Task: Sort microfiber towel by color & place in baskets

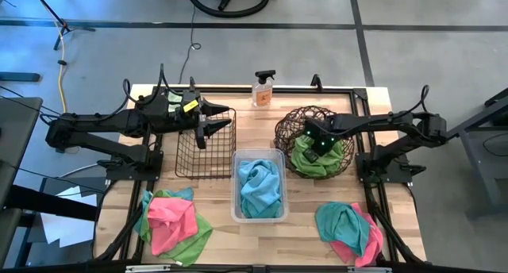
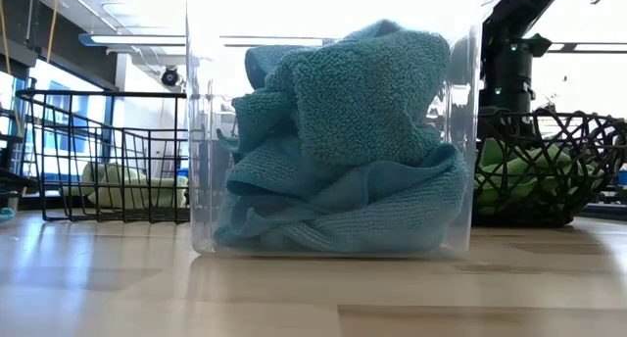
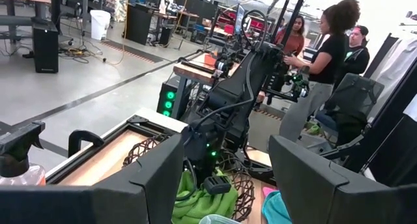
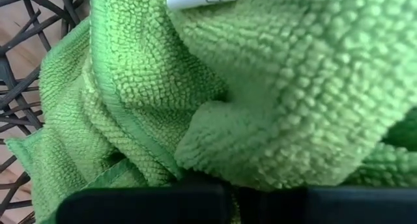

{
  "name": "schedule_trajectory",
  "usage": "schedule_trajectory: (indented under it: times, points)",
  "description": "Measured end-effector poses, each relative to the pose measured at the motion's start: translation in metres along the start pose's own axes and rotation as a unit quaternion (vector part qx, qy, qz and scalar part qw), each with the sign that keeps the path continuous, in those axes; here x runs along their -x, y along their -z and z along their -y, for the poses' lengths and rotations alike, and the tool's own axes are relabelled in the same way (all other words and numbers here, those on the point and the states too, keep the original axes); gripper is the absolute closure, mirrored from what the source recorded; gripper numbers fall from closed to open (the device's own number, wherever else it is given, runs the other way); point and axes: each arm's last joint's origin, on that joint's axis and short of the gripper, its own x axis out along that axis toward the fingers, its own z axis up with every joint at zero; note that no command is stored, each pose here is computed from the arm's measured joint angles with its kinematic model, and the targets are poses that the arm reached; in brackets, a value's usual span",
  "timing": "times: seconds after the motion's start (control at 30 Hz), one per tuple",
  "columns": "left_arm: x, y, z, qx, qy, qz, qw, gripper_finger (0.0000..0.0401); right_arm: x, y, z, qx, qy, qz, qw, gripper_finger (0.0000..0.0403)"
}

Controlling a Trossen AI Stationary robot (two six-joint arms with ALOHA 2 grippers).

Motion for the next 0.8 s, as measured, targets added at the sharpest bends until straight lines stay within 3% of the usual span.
schedule_trajectory:
  times: [0.2,0.57,0.8]
  points:
    - [0.000,0.000,0.000,-0.012,0.000,0.000,1.000,0.0185,0.000,0.001,0.000,-0.023,-0.006,-0.010,1.000,0.0370]
    - [0.000,0.000,0.000,-0.012,0.000,0.000,1.000,0.0185,0.007,-0.001,-0.003,-0.018,-0.016,-0.029,0.999,0.0194]
    - [0.000,0.000,0.000,-0.012,0.000,0.000,1.000,0.0185,0.032,-0.010,-0.011,0.011,-0.013,-0.034,0.999,0.0167]
